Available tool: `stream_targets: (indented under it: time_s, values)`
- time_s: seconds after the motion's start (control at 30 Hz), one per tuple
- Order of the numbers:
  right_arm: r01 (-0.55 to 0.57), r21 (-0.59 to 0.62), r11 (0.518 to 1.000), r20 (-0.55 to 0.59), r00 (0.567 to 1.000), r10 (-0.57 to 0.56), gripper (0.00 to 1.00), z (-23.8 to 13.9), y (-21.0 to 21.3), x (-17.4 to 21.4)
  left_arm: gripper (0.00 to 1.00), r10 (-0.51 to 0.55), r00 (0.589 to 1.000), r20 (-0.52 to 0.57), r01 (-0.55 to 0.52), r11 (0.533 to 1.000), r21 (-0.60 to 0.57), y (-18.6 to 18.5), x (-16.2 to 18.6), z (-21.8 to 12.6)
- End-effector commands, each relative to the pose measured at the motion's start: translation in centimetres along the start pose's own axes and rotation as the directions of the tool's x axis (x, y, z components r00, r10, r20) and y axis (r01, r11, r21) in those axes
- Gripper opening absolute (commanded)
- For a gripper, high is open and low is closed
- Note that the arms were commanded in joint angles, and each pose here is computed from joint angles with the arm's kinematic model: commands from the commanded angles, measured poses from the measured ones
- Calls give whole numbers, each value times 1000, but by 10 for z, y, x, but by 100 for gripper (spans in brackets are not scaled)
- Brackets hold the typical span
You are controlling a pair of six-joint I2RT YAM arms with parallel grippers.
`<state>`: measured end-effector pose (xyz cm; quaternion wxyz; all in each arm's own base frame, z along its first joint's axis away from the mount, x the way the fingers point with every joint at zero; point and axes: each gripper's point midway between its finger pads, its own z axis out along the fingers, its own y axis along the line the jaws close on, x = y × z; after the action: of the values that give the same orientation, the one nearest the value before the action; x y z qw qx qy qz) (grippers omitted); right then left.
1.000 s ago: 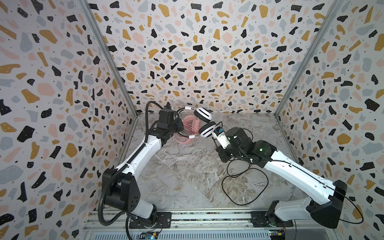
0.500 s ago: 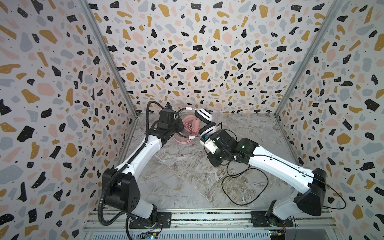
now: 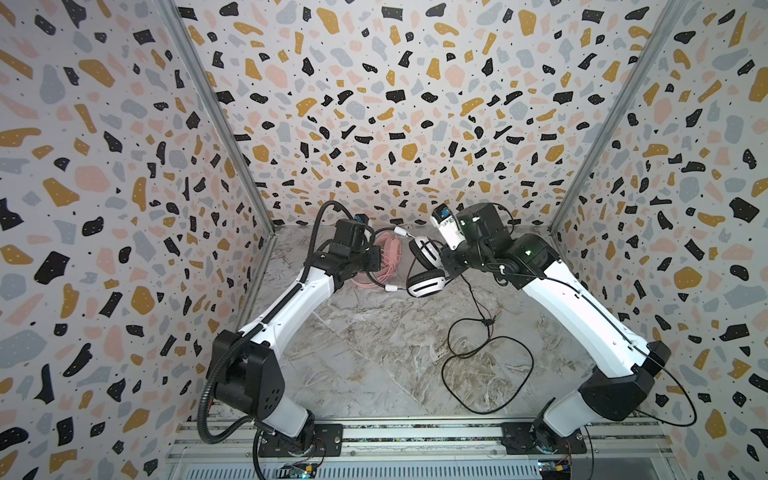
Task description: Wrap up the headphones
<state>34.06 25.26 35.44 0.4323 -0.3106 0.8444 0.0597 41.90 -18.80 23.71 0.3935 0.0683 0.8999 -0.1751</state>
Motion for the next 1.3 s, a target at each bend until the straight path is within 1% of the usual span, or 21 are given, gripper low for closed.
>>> stream_targets:
  time_s: [0.0, 0.1, 0.27, 0.33, 0.6, 0.7, 0.8, 0.9, 1.03, 1.07, 1.17, 1.27]
  values:
    - [-17, 45, 999, 38, 999, 15, 3, -21, -21, -6, 0, 45, 997, 69, -53, 991, 120, -34, -25, -8]
    - [-14, 45, 999, 52, 999, 12, 4, -17, -21, -4, 0, 63, 997, 49, -70, 982, 174, -45, -21, -7]
    - [-26, 53, 998, 79, 997, 22, 3, -9, -26, -9, 0, 92, 994, 51, -101, 971, 216, -58, -18, -9]
    - [-28, 52, 998, 96, 995, 23, 4, -5, -29, -12, 0, 124, 991, 42, -131, 963, 235, -67, -14, -10]
    - [-50, 35, 998, 158, 987, 44, 4, 7, -40, -29, 0, 225, 974, 15, -222, 942, 253, -88, 3, -6]
    - [-72, 24, 997, 144, 987, 67, 4, 24, -48, -17, 0, 231, 973, 2, -220, 924, 312, -99, 9, -6]
    - [-110, 14, 994, 115, 988, 108, 4, 42, -56, 2, 0, 248, 968, 17, -239, 907, 347, -109, 11, -9]
    - [-143, 10, 990, 110, 984, 141, 4, 52, -64, 20, 0, 255, 967, 15, -241, 888, 391, -117, 13, -11]
    - [-216, -9, 976, 106, 971, 215, 4, 61, -80, 44, 0, 253, 967, 39, -244, 862, 444, -127, 12, -18]
    - [-225, -24, 974, 106, 968, 226, 4, 64, -79, 50, 0, 251, 967, 40, -241, 856, 458, -129, 12, -20]
    - [-226, -96, 969, 175, 955, 240, 5, 58, -69, 48, 0, 245, 968, 51, -238, 838, 491, -135, 11, -25]
    - [-206, -200, 958, 221, 943, 249, 8, 53, -50, 47, 0, 237, 969, 67, -237, 826, 512, -139, 9, -29]
